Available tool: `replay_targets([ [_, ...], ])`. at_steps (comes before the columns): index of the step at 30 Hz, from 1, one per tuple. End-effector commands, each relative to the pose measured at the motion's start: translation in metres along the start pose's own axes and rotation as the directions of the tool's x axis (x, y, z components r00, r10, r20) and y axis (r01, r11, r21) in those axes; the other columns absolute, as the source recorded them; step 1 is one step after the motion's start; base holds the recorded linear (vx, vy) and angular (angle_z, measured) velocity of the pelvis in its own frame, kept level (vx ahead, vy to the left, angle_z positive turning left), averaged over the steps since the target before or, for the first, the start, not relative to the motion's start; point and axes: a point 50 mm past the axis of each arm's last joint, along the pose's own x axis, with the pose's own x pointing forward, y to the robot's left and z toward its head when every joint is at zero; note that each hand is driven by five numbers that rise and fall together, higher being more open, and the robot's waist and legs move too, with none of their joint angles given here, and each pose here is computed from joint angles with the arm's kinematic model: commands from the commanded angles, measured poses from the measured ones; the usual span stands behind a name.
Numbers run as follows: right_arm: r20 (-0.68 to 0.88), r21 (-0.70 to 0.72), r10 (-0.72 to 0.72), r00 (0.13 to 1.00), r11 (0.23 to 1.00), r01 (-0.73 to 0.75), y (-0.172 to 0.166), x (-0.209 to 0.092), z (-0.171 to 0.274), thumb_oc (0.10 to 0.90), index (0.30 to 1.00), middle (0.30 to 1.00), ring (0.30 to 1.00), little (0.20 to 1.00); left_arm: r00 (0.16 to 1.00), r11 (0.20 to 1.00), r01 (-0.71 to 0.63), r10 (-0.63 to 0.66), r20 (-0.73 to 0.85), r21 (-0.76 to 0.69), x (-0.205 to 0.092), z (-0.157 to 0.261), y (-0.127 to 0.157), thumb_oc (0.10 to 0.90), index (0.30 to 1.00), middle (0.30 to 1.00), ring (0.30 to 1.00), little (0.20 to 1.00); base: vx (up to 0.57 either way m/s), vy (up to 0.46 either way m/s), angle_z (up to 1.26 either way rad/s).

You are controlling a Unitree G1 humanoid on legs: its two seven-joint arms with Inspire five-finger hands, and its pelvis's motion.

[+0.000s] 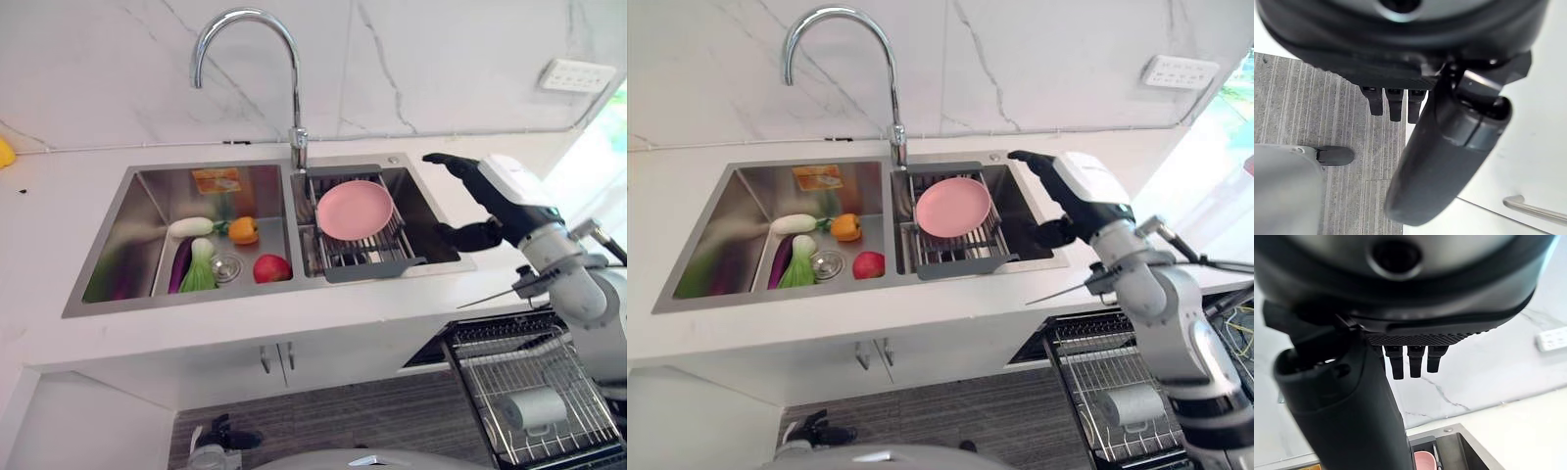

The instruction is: Place the dishes in the dishwasher.

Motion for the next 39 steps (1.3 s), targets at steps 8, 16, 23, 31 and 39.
replay_targets([
  [8, 0.058, -0.256, -0.009, 0.998, 0.966, 0.024, -0.030, 0.041, 0.002, 0.800, 0.900, 0.900, 0.900, 0.900, 0.995, 0.990, 0.096, -0.094, -0.032, 0.099, -0.010, -0.024, -0.007, 0.800, 0.900, 0.900, 0.900, 0.900, -0.01, 0.033, 0.05],
  [16, 0.026, -0.394, 0.067, 0.997, 0.918, -0.051, -0.019, 0.052, -0.008, 0.800, 0.900, 0.900, 0.900, 0.900, 0.992, 0.988, 0.128, -0.128, -0.010, 0.086, -0.017, -0.029, 0.001, 0.800, 0.900, 0.900, 0.900, 0.900, -0.01, 0.007, 0.04],
  [23, 0.103, -0.570, 0.056, 0.993, 0.822, 0.013, 0.005, 0.061, -0.017, 0.800, 0.900, 0.900, 0.900, 0.900, 0.986, 0.985, 0.151, -0.156, 0.055, 0.085, -0.026, -0.022, 0.003, 0.800, 0.900, 0.900, 0.900, 0.900, 0.00, 0.005, 0.06],
  [31, 0.089, -0.564, 0.028, 0.996, 0.825, 0.027, 0.035, 0.067, -0.030, 0.800, 0.900, 0.900, 0.900, 0.900, 0.985, 0.985, 0.142, -0.151, 0.087, 0.095, -0.027, -0.013, 0.003, 0.800, 0.900, 0.900, 0.900, 0.900, 0.00, 0.000, 0.03],
  [39, 0.041, -0.580, -0.038, 0.998, 0.813, 0.055, 0.059, 0.065, -0.048, 0.800, 0.900, 0.900, 0.900, 0.900, 0.988, 0.989, 0.100, -0.111, 0.104, 0.106, -0.026, -0.006, 0.002, 0.800, 0.900, 0.900, 0.900, 0.900, 0.00, -0.006, 0.08],
])
